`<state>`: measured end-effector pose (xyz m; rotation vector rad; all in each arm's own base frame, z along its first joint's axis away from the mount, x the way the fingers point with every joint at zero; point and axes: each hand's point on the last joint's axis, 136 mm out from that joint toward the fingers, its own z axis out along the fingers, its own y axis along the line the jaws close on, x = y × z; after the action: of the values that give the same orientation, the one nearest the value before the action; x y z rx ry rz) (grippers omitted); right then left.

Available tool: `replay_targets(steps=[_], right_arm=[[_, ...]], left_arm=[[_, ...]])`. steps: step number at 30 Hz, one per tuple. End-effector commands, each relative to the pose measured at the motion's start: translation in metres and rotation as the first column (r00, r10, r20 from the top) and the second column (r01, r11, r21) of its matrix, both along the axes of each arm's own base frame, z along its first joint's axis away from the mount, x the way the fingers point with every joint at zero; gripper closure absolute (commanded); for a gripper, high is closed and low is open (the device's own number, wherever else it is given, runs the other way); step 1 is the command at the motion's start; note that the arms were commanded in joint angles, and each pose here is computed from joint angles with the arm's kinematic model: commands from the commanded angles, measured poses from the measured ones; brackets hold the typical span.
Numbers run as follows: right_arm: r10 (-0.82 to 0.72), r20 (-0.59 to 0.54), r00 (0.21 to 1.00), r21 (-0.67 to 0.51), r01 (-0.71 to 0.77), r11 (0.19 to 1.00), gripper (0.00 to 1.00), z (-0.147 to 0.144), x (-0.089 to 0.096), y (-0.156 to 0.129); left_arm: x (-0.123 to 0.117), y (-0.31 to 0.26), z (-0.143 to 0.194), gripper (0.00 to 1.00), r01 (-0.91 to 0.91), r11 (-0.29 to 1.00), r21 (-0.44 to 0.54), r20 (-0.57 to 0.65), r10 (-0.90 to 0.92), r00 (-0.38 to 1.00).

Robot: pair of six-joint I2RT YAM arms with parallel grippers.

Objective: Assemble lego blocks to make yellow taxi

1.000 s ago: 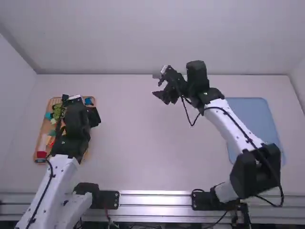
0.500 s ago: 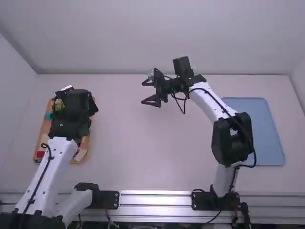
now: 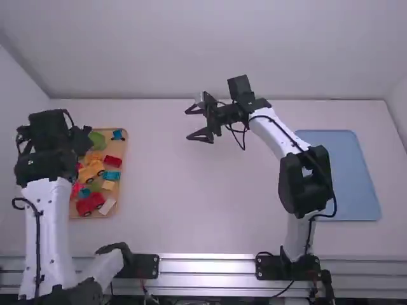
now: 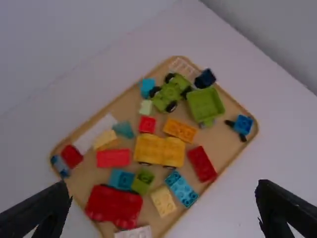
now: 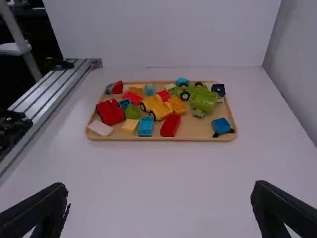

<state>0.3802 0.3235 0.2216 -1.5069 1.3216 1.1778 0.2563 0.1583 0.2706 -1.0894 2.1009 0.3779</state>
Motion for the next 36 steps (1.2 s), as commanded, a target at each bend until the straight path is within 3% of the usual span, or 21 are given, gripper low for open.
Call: replay_targets(steps=[1,4,9,18,23,27,31,33,36], right_arm=[[0.031,0.028,0.999,0.023,-0.032,0.999,0.01,0.009,-0.002,0.010],[0.041,0.038,0.998,0.025,-0.042,0.999,0.01,0.009,-0.005,0.014],[0.048,0.063,0.997,0.037,-0.050,0.998,0.01,0.012,-0.005,0.017],[0.070,0.077,0.995,0.042,-0.073,0.996,0.01,0.014,-0.011,0.027],[0.072,0.079,0.994,0.043,-0.076,0.996,0.01,0.014,-0.012,0.028],[0.084,0.075,0.994,0.042,-0.087,0.995,0.01,0.014,-0.016,0.032],[0.081,0.077,0.994,0.040,-0.084,0.996,0.01,0.013,-0.016,0.032],[0.088,0.079,0.993,0.042,-0.091,0.995,0.01,0.013,-0.018,0.034],[0.080,0.076,0.994,0.040,-0.083,0.996,0.01,0.013,-0.015,0.032]], left_arm=[[-0.002,0.011,-0.006,0.01,-0.041,0.997,-0.066,0.010,0.042,0.999],[0.000,0.020,-0.018,0.01,-0.045,0.990,-0.134,0.005,0.046,0.999],[0.023,0.019,-0.045,0.01,0.057,0.973,-0.225,-0.028,-0.065,0.997],[0.052,0.035,-0.128,0.01,0.020,0.929,-0.369,-0.274,-0.129,0.953],[0.064,0.041,-0.151,0.01,0.000,0.901,-0.433,-0.386,-0.185,0.904],[0.073,0.048,-0.173,0.01,0.095,0.883,-0.459,-0.458,-0.328,0.826],[0.072,0.051,-0.194,0.01,0.293,0.824,-0.485,-0.511,-0.539,0.669],[0.069,0.042,-0.205,0.00,0.453,0.713,-0.535,-0.498,-0.699,0.513],[0.050,0.049,-0.215,0.01,0.550,0.628,-0.551,-0.572,-0.764,0.299]])
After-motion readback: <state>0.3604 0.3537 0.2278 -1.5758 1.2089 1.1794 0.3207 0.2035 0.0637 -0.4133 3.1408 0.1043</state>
